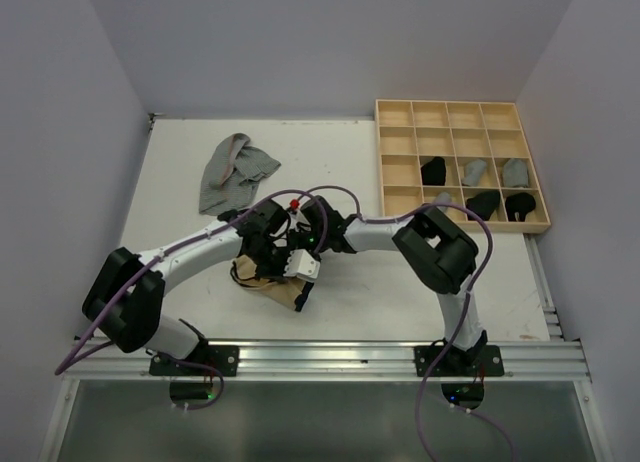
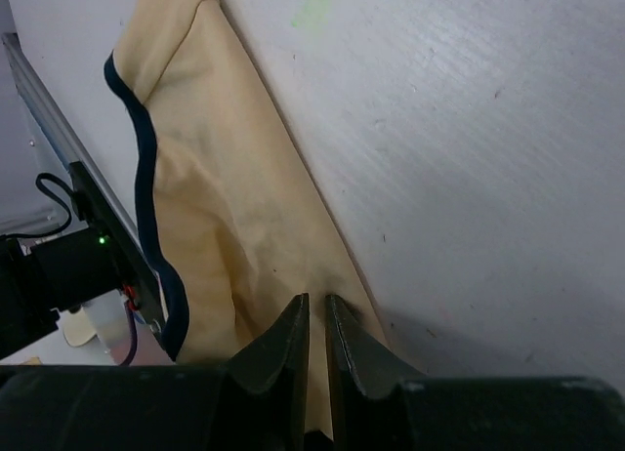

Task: Roll the underwear
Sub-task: Fold the underwear

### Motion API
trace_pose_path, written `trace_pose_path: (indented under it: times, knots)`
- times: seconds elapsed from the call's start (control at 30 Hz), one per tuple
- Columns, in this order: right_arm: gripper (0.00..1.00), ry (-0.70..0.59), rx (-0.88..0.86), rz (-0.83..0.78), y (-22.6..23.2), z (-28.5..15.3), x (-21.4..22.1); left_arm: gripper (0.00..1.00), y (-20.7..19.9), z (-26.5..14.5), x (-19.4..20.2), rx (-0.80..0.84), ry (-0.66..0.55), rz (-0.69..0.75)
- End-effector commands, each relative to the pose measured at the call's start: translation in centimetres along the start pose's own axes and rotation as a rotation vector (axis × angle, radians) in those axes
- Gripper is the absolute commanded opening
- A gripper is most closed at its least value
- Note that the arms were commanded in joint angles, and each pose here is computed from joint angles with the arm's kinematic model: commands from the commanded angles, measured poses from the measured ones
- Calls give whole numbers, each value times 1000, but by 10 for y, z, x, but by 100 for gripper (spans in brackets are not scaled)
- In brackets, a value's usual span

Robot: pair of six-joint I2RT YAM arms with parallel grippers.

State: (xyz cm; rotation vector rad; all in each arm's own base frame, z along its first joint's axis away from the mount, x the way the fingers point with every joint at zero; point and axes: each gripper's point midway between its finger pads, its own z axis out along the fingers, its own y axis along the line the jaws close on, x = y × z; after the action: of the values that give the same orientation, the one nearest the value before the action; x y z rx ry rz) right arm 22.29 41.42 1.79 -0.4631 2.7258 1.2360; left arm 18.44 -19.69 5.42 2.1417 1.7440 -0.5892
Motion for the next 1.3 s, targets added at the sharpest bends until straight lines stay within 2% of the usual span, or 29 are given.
trace_pose_path:
  times: [0.0, 0.1, 0.2, 0.43, 0.63, 1.27]
  knots:
    - [17, -41, -2, -29, 7, -22, -9, 5, 14, -1, -12, -33, -31, 29]
    - [17, -106, -4, -19, 11, -40, -31, 5, 14, 0, -12, -32, -31, 27]
    - [17, -118, 41, -4, 0, -44, -40, 5, 13, -1, -11, -33, -25, 30]
    - [15, -44, 95, 52, -32, -17, -24, 6, 20, -3, -13, -48, -19, 26]
    - [13, 11, 74, 46, -35, -5, -10, 6, 33, 2, -10, -63, 7, 18]
    - [12, 45, 67, 50, -44, 2, -2, 5, 67, 0, -4, -138, 2, -18]
